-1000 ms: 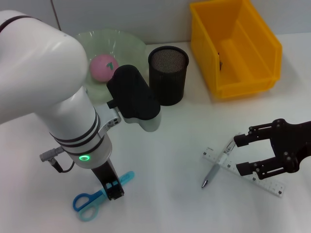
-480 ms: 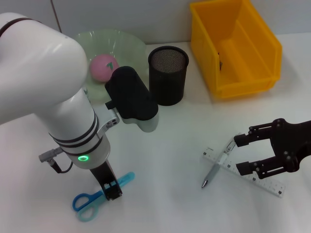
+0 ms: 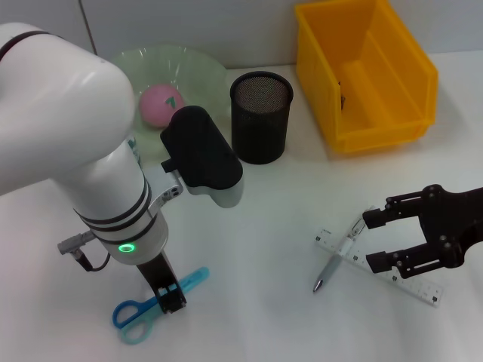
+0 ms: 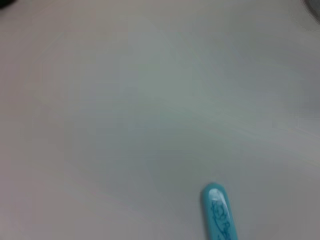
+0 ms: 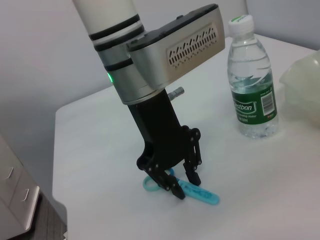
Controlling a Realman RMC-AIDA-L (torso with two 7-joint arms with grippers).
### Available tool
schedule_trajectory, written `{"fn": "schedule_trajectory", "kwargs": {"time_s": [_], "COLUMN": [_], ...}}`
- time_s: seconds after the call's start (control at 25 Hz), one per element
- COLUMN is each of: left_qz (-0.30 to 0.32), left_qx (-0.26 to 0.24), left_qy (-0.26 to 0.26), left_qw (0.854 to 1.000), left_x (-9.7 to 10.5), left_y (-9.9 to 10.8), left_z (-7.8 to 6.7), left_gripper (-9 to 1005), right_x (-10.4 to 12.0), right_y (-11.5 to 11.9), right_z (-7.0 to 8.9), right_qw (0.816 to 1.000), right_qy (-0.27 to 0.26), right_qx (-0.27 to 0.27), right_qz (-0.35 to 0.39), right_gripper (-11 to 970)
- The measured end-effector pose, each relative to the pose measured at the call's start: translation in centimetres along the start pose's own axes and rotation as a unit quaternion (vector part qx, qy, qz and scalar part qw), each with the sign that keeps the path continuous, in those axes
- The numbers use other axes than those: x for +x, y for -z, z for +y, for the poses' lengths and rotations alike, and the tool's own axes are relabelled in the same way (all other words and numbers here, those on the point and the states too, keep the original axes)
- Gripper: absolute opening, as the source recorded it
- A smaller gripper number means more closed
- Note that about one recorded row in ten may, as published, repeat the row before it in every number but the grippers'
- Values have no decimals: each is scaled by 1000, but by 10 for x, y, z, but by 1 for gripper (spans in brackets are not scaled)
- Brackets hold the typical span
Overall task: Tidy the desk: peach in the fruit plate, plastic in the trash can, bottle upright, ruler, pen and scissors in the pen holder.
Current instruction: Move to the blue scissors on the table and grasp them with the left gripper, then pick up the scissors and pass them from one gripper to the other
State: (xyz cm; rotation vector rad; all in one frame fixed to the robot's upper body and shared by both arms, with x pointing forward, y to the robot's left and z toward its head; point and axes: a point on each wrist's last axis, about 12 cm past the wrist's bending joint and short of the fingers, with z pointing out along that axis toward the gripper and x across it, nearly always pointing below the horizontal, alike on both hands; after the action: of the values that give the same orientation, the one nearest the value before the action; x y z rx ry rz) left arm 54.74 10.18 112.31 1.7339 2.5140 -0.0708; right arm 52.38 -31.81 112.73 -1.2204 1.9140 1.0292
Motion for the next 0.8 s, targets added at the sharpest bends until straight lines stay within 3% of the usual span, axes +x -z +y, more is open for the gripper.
{"fn": "schedule_trajectory", "kwargs": {"time_s": [0.48, 0.8], "left_qz": [3, -11], "left_qx": [1, 2], "left_qy": [5, 15], "left_qw": [1000, 1000], "left_x": [2, 2], "left_y": [-3, 2], "left_z": [1, 4], "left_gripper": [313, 236], "right_x": [-2, -2], "right_y": [-2, -1], "right_z": [0, 0], "right_qw": [1000, 1000], "right_qy": [1, 3], "right_qx": [-4, -5], "right_qz": [-1, -1], "right_gripper": [741, 741]}}
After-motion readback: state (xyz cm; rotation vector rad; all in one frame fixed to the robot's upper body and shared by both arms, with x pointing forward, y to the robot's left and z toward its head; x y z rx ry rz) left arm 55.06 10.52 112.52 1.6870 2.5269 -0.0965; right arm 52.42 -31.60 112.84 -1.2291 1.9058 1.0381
